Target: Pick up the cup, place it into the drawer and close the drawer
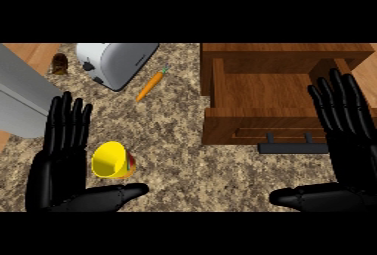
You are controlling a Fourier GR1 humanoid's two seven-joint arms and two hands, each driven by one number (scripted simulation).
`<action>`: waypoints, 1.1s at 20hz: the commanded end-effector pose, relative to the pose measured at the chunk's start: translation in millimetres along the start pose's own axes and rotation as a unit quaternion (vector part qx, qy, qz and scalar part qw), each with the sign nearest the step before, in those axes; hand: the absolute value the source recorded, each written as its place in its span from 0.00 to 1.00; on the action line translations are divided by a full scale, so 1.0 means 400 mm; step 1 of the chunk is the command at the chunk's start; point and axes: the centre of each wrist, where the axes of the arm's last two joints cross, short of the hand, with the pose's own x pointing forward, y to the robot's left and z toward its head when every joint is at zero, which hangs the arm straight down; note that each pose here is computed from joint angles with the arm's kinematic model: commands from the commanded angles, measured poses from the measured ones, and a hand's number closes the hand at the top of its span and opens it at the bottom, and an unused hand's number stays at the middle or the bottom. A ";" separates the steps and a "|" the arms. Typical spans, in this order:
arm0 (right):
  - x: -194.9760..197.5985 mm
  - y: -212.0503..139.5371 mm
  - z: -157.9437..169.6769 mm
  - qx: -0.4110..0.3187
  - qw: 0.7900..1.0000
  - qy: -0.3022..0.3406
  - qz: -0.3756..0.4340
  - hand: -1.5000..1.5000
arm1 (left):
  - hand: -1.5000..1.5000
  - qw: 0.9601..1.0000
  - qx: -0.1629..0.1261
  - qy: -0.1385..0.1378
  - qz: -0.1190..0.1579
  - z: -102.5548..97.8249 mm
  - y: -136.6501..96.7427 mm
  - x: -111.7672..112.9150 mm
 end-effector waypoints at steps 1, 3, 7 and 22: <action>0.000 -0.002 0.003 -0.001 1.000 0.000 0.009 0.00 | 0.00 1.000 0.020 0.012 -0.008 -0.039 -0.001 -0.004; -0.001 -0.013 0.020 -0.010 1.000 -0.004 -0.004 0.00 | 0.00 0.999 0.021 0.026 -0.016 0.024 0.023 -0.022; 0.000 0.039 0.004 -0.012 1.000 -0.010 0.002 0.00 | 0.00 0.998 0.036 0.055 -0.017 0.090 0.056 -0.091; -0.012 -0.015 0.006 0.001 1.000 0.005 0.006 0.00 | 0.00 0.993 0.066 0.086 -0.055 0.117 0.173 -0.224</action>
